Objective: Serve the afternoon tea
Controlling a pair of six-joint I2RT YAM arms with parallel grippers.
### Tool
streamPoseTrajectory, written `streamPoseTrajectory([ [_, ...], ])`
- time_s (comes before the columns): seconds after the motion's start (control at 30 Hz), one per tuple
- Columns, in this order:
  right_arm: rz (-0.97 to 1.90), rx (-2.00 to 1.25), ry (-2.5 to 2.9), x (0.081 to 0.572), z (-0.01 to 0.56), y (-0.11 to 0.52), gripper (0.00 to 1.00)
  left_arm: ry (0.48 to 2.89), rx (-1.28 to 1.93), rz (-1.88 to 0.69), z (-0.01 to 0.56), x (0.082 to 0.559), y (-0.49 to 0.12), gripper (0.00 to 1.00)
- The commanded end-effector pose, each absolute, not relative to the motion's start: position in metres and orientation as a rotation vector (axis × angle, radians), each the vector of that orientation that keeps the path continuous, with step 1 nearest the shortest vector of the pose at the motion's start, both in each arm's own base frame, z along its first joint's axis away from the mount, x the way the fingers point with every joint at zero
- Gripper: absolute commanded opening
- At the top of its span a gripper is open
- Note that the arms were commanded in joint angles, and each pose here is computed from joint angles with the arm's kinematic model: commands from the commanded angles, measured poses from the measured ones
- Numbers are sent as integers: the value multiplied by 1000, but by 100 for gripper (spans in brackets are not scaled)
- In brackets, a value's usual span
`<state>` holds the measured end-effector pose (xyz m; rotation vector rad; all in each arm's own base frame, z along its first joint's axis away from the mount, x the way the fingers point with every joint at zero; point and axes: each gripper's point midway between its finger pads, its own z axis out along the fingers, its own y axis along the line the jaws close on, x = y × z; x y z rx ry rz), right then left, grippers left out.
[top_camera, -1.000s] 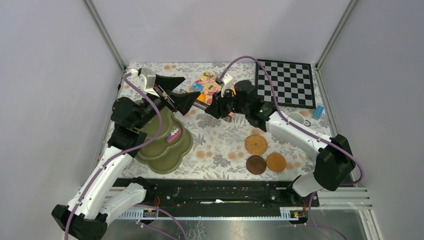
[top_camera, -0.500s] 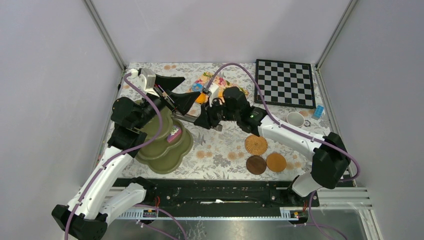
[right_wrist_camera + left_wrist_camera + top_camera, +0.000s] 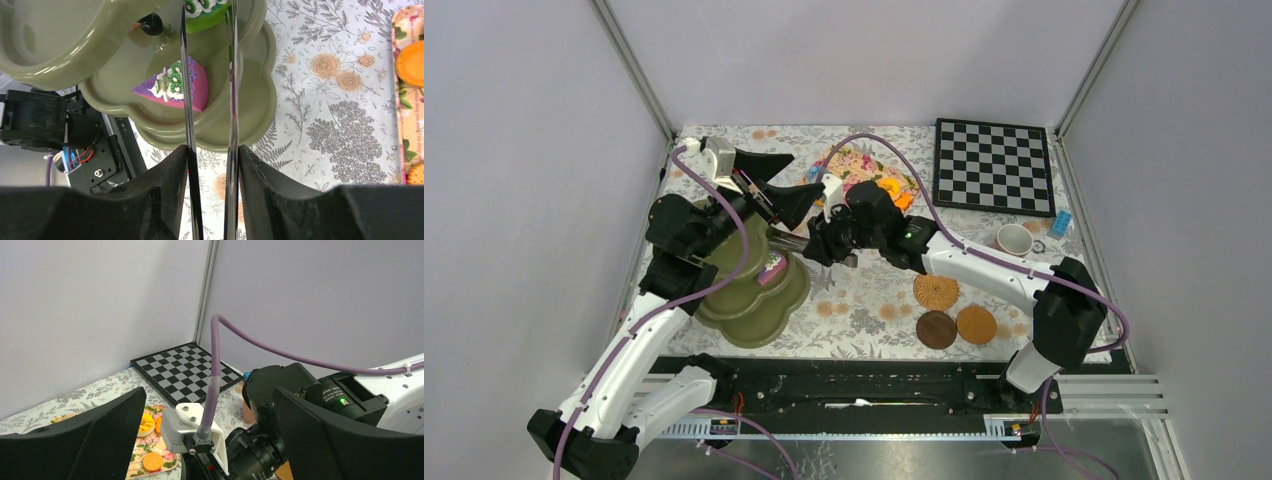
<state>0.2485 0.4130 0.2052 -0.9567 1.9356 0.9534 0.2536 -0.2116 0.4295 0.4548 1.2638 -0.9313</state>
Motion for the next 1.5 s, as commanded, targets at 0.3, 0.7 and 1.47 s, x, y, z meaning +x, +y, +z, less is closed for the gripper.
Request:
streamPoseTrajectory([
  [0.3,860,-916,1863,266,234,418,56,1190,478,-944,447,243,-211,99],
  [0.7,803,-859,1855,270,246,404,55,1190,480,-948,447,243,-212,99],
  [1.47,804,-792,1877,254,240,375,45,1195,485,-969,445,243,-215,99],
])
